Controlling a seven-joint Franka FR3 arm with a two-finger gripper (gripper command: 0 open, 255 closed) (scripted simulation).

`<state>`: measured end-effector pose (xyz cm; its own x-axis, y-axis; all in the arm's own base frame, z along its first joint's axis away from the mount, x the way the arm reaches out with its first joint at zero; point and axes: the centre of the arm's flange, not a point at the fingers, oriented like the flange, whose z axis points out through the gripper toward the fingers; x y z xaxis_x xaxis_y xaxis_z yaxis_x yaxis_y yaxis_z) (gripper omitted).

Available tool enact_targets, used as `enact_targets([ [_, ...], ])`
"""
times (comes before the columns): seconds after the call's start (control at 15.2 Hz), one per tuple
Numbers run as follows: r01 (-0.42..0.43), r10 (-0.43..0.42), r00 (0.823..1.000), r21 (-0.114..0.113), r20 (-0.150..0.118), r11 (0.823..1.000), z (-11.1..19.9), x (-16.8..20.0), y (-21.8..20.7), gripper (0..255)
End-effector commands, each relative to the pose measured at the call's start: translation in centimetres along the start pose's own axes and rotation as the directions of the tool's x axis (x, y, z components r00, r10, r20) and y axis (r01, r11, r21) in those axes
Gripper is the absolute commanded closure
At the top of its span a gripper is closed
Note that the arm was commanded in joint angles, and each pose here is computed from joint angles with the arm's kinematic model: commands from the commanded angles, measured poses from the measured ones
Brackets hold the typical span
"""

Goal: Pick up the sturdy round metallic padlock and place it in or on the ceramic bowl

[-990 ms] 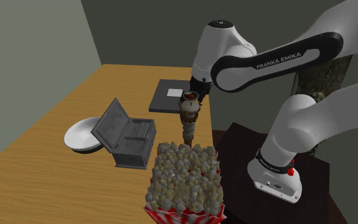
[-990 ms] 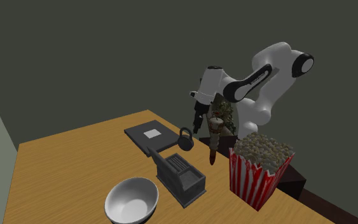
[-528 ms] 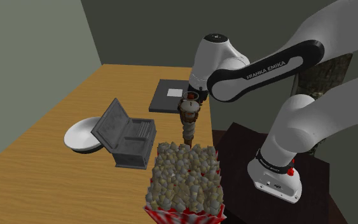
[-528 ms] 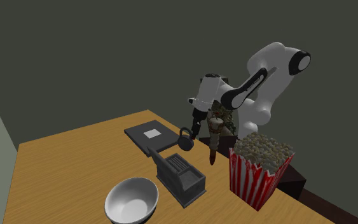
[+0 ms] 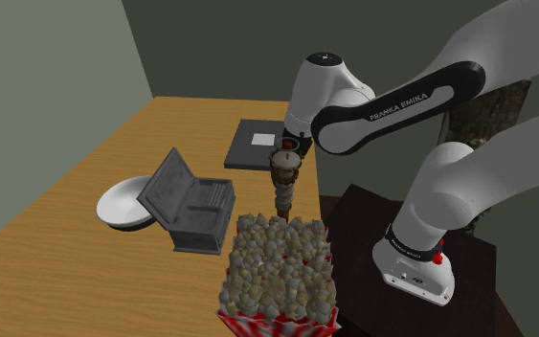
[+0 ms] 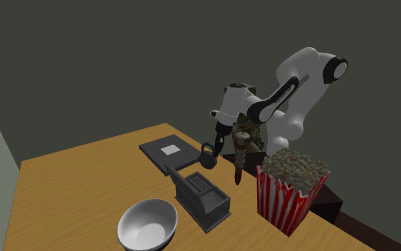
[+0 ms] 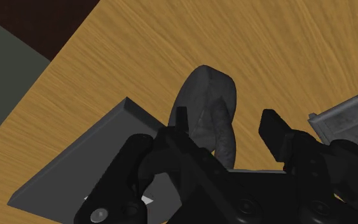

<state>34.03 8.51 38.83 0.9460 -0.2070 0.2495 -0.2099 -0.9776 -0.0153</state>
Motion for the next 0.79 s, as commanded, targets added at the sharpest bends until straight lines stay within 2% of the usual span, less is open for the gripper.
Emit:
enact_targets([
  [0.0,0.0,0.0,1.0,0.0,0.0,1.0,0.0,0.0,0.0,255],
  [0.53,0.0,0.0,1.0,0.0,0.0,1.0,0.0,0.0,0.0,255],
  [0.73,0.0,0.0,1.0,0.0,0.0,1.0,-1.5,0.4,0.0,255],
])
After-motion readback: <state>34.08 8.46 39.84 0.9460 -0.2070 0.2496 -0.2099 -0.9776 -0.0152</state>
